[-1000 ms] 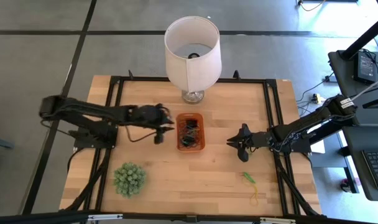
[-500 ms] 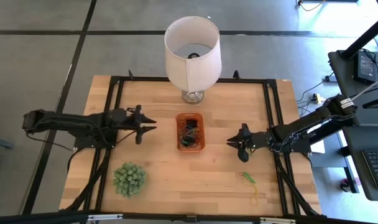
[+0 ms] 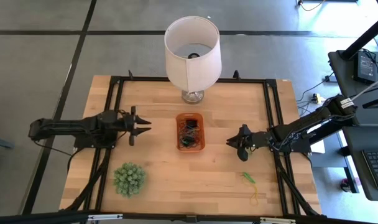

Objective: Pick and place rubber bands into bin
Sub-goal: Put the green rubber band into the orange bin

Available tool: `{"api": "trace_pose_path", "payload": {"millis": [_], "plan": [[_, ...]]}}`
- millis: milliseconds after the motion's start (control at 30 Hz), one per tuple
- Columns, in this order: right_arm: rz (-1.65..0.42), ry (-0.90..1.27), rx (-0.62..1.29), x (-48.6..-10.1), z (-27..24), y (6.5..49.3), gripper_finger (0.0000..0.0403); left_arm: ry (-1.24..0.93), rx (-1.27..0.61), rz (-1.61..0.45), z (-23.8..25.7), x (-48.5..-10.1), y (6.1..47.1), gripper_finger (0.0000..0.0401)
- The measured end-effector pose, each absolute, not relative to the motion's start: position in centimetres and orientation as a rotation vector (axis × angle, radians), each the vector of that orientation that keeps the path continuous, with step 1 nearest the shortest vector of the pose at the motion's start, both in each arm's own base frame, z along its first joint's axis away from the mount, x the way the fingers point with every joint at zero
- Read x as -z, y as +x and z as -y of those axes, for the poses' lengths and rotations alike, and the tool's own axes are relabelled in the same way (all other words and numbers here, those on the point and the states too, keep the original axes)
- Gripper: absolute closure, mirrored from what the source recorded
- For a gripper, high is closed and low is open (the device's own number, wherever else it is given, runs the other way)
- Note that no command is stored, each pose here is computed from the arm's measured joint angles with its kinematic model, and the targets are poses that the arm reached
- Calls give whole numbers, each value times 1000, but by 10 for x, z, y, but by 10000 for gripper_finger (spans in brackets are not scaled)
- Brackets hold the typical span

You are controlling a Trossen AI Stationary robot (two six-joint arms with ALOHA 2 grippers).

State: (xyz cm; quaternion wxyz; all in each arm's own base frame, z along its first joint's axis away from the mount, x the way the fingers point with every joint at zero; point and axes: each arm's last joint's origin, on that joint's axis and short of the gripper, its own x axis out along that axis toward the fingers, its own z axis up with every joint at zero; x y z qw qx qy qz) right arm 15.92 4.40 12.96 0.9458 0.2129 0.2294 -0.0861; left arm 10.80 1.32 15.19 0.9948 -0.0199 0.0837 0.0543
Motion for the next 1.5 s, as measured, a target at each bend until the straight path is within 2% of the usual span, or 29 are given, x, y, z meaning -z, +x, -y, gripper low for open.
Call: {"api": "trace_pose_path", "payload": {"millis": [467, 1033, 1167, 1333, 1500], "plan": [[-488, 422, 181, -128, -44, 158, 315, -38, -108, 19, -12, -167, 97, 287], [-522, 362, 178, -125, -43, 156, 316, -35, -108, 23, -12, -168, 96, 287], [-641, 284, 202, -127, -43, 158, 329, -37, -108, 25, -12, -168, 96, 287], [-832, 229, 270, -152, -46, 163, 360, -37, -108, 26, -12, -168, 96, 287], [-1007, 334, 341, -182, -48, 165, 377, -37, -108, 26, -12, -168, 96, 287]]}}
